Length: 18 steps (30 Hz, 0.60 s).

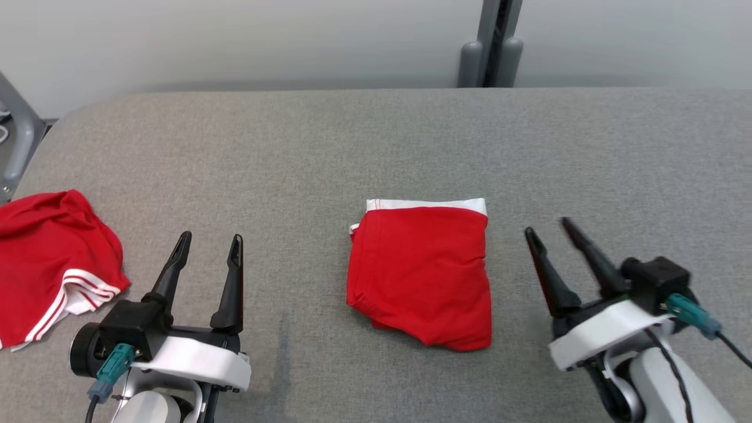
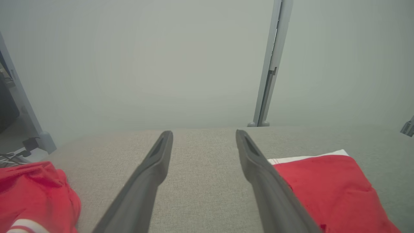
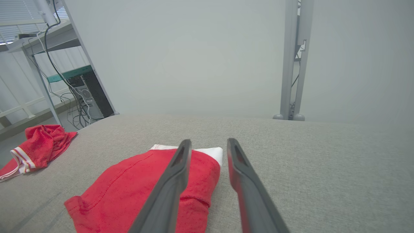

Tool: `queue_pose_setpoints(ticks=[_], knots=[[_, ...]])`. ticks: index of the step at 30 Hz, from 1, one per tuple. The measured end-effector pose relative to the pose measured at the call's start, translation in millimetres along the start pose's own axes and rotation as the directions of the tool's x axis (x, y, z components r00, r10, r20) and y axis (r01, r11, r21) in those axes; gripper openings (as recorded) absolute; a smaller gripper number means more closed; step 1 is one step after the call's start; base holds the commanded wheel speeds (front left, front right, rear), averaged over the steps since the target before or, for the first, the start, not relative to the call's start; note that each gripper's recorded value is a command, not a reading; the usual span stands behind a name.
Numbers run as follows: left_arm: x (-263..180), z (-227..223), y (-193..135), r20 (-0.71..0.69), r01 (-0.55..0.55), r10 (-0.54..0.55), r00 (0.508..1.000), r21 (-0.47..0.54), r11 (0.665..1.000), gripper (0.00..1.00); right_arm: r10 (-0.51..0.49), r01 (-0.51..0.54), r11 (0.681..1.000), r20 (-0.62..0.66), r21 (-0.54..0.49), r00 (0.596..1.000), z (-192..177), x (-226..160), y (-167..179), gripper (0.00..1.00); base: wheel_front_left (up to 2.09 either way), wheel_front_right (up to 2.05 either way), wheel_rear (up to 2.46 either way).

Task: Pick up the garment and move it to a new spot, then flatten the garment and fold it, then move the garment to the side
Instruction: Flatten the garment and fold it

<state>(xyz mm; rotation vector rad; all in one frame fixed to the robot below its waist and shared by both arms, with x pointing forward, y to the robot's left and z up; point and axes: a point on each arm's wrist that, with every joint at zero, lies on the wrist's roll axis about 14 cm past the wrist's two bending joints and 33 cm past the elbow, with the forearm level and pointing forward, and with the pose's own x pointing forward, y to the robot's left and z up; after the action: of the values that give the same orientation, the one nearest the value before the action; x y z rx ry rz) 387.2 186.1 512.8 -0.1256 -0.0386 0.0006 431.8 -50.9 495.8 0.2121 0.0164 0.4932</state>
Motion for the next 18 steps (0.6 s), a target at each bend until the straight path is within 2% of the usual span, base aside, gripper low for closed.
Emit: queue_pose_setpoints(ticks=[2, 8, 18], knots=[[-2, 6, -5, 0.011, 0.016, -0.016, 1.0, 0.009, 1.0, 1.0, -0.094, 0.095, 0.995, 0.034, -0.033, 0.995, 14, -14, -27, 1.0, 0.0, 0.0, 0.0], [-6, 18, -7, 0.041, 0.032, -0.033, 0.999, 0.031, 0.999, 1.0, -0.214, 0.219, 0.974, 0.08, -0.057, 0.974, 35, -42, -54, 1.0, 0.0, 0.0, 0.0], [-22, 23, 5, 0.05, 0.021, -0.025, 0.998, 0.085, 0.996, 1.0, -0.281, 0.286, 0.955, 0.073, -0.08, 0.957, 42, -77, -58, 1.0, 0.0, 0.0, 0.0]])
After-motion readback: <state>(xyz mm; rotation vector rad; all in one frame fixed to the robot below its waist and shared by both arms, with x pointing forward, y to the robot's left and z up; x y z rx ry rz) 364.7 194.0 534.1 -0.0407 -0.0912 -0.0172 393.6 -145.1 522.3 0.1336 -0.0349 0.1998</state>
